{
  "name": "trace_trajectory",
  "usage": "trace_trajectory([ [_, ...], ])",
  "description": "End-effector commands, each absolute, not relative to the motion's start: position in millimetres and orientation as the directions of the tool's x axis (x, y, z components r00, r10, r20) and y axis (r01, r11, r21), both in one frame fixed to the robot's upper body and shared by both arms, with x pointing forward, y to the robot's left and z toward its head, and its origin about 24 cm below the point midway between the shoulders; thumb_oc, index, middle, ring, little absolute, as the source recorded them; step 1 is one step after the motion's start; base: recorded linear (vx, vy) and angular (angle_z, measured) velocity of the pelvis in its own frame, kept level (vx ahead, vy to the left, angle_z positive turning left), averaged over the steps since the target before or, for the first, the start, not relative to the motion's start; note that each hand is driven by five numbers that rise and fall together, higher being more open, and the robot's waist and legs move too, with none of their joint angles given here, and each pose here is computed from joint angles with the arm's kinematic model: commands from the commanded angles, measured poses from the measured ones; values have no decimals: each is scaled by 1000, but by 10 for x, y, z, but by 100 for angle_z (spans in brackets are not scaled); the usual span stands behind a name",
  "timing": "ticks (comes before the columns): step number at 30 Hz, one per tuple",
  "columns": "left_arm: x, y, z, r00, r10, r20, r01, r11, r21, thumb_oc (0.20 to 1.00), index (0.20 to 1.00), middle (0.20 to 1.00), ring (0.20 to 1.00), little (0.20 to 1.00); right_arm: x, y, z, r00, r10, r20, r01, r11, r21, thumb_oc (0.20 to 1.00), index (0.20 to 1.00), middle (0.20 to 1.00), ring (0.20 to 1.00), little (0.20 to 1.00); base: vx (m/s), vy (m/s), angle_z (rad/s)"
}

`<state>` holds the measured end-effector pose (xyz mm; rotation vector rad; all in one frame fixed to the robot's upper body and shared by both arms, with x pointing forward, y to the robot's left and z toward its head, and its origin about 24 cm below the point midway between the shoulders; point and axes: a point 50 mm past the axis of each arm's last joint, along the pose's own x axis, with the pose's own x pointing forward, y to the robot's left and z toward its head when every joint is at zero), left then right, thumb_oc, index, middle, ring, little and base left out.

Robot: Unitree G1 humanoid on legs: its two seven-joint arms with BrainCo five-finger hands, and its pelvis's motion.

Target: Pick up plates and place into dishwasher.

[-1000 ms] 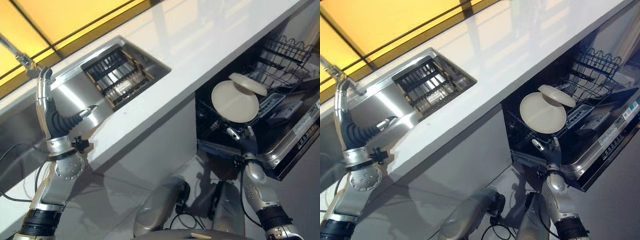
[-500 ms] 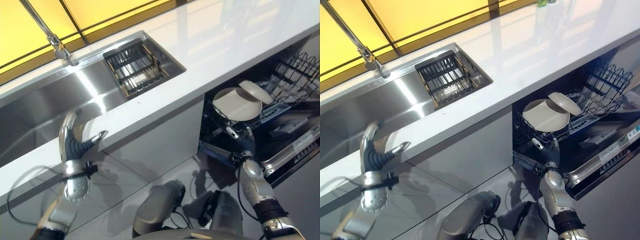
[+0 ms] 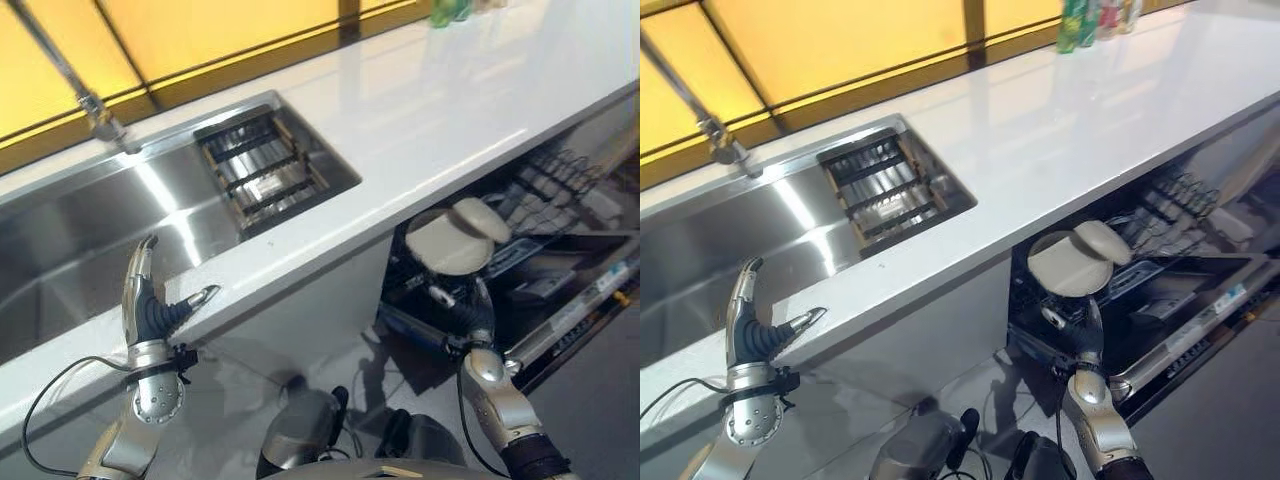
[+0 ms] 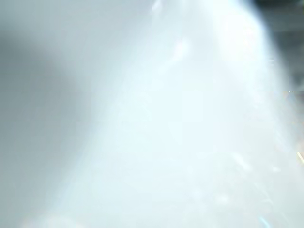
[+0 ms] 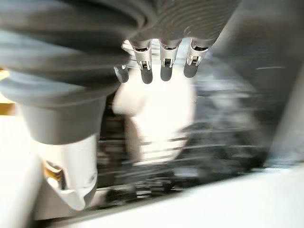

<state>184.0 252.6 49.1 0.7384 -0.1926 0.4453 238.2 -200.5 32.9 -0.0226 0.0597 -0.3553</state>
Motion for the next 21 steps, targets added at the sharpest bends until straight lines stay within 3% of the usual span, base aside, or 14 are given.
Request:
trace_trajectory([
  [1, 1923, 2572, 693, 851, 346, 394, -522, 641, 563, 1000, 1000, 1000, 1000, 1000, 2448, -2092, 635, 932, -350, 92, 356, 932, -62, 1000, 1000, 1000, 1000, 1000, -39, -89, -28],
  [8, 1840, 2757, 771, 845, 364, 392, -535, 602, 593, 1000, 1000, 1000, 1000, 1000, 2182, -2391, 539, 902, -432, 31, 432, 902, -21, 1000, 1000, 1000, 1000, 1000, -85, -130, -22],
  [21, 1763, 2924, 784, 804, 450, 389, -595, 587, 550, 1000, 1000, 1000, 1000, 1000, 2129, -2497, 504, 879, -476, -20, 476, 879, -37, 1000, 1000, 1000, 1000, 1000, -80, -197, -48],
])
